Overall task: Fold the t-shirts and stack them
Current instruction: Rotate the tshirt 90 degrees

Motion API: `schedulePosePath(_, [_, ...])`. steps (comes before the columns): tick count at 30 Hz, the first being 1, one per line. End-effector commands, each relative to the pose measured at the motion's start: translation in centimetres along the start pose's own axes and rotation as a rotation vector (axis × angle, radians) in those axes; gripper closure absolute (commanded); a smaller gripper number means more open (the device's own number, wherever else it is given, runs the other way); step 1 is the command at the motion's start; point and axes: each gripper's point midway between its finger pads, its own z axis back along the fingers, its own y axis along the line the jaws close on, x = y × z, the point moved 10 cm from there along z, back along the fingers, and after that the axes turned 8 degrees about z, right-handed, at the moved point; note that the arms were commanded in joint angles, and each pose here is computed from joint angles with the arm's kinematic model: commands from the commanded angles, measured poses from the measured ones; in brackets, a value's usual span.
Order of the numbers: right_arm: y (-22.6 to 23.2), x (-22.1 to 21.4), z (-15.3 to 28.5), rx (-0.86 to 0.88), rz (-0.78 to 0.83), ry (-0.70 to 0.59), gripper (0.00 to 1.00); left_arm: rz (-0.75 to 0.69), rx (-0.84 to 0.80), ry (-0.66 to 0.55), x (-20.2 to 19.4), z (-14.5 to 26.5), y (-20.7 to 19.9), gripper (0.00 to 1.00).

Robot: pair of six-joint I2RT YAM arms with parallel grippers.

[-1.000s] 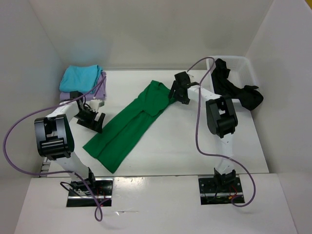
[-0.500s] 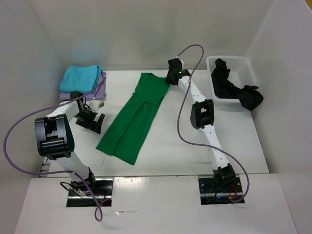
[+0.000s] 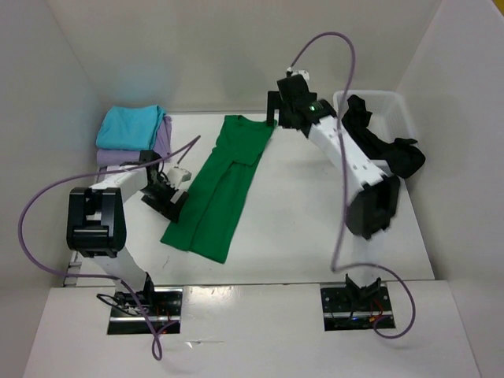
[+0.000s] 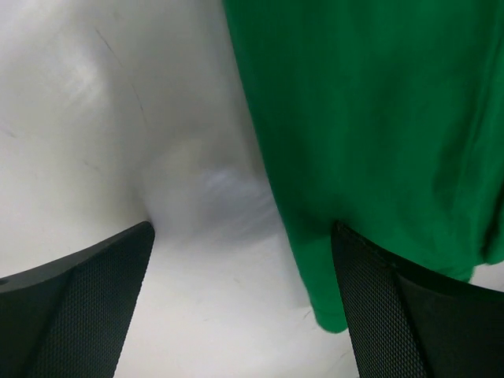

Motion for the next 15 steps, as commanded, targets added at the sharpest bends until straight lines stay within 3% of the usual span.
schedulePosePath(1, [1.1,-3.2,8.7,0.030,0.030,-0.083,0.00,0.010,0.052,0.019,-1.5,0.2,-0.9,0.00])
schedulePosePath(3, [3.3,-6.0,13.5,0.157,-0.038,-0.083,0.00,0.010,0.084,0.037,-2.7,0.5,-1.3,0.00])
schedulePosePath(4, [6.0,-10.4,14.3,0.214,0.015,-0.006,0.00,-0.006,0.098,0.006,-2.6,1.3,-1.4,0.00])
schedulePosePath(6, [9.0,-14.4,16.3,0.281,-0.052,0.069,0.00,-0.005,0.096,0.011,-3.3,1.6,-1.8,0.00])
schedulePosePath(7, [13.1,-21.9,18.7,0.336,-0.088,0.216,0.05,-0.003,0.114,-0.030,-3.5,2.9,-2.3,0.00])
schedulePosePath(10, [16.1,-25.5,20.3,0.466,-0.112,0.289,0.14,-0.012,0.144,-0.068,-3.6,3.9,-2.5,0.00])
schedulePosePath(15, [18.8,-29.5,20.1,0.476,-0.063,0.397,0.26,-0.028,0.193,-0.179,-4.0,6.2,-3.4,0.00])
